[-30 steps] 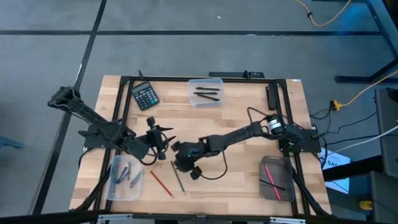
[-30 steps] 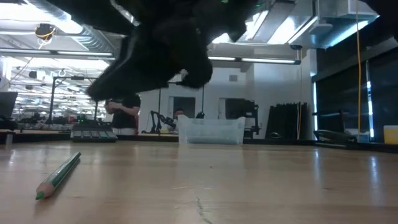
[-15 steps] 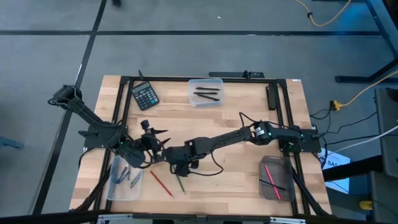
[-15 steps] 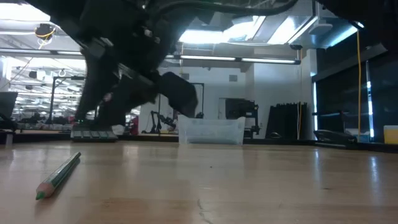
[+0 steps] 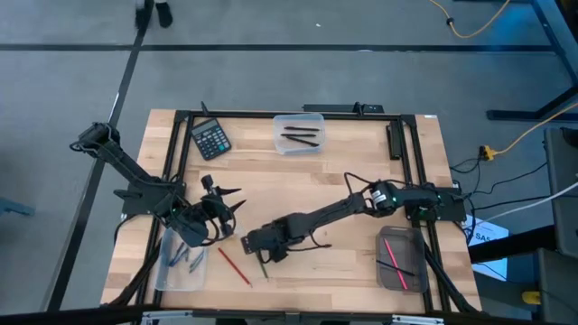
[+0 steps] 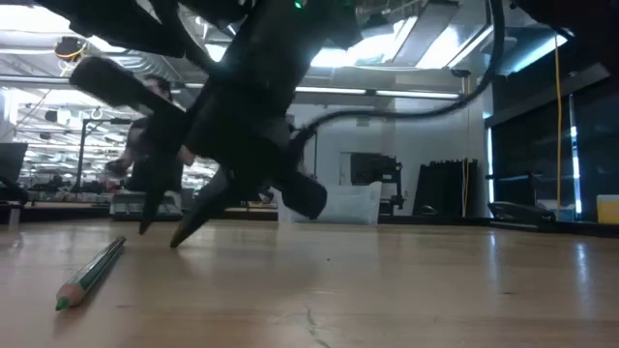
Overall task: Sort crayons/erasers/pens/pencils in bins
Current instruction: Put the green color pencil into the black bin
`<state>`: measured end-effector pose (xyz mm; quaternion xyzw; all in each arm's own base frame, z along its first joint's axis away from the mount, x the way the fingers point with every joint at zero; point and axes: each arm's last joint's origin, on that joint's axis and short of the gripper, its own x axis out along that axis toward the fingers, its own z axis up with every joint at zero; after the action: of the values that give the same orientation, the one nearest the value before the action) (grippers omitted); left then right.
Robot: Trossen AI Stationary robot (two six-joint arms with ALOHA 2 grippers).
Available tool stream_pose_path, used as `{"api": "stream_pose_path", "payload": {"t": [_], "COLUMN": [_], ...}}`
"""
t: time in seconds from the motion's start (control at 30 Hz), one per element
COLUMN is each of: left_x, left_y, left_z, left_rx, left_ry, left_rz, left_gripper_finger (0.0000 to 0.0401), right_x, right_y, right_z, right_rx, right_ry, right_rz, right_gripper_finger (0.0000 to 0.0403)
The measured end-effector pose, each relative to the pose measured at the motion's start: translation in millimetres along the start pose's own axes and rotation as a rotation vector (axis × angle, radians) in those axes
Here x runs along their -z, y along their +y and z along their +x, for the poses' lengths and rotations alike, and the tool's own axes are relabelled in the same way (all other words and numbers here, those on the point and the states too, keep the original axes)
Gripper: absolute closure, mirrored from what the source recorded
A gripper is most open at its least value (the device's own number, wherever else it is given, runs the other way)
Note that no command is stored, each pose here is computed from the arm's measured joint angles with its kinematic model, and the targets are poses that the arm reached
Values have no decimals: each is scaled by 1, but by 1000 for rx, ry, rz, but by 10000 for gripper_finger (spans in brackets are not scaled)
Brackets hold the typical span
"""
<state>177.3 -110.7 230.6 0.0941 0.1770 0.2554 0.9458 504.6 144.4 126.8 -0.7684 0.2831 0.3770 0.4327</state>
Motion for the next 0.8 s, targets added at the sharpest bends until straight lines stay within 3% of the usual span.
{"api": "stream_pose_path", "payload": {"t": [0.37,0.63,0.8], "left_x": [0,0,0], "left_y": [0,0,0], "left_z": [0,0,0], "left_rx": [-1,-1,1], "left_ry": [0,0,1], "left_rz": [-12,-29,-36], "left_gripper_finger": [244,244,244], "right_x": [-22,-27,-26], "right_y": [-13,-11,0], "right_z": [-3,-3,1], "right_rx": [135,131,63], "right_ry": [37,-71,-29], "right_rz": [-112,-79,-55], "right_gripper_finger": [287,287,298]}}
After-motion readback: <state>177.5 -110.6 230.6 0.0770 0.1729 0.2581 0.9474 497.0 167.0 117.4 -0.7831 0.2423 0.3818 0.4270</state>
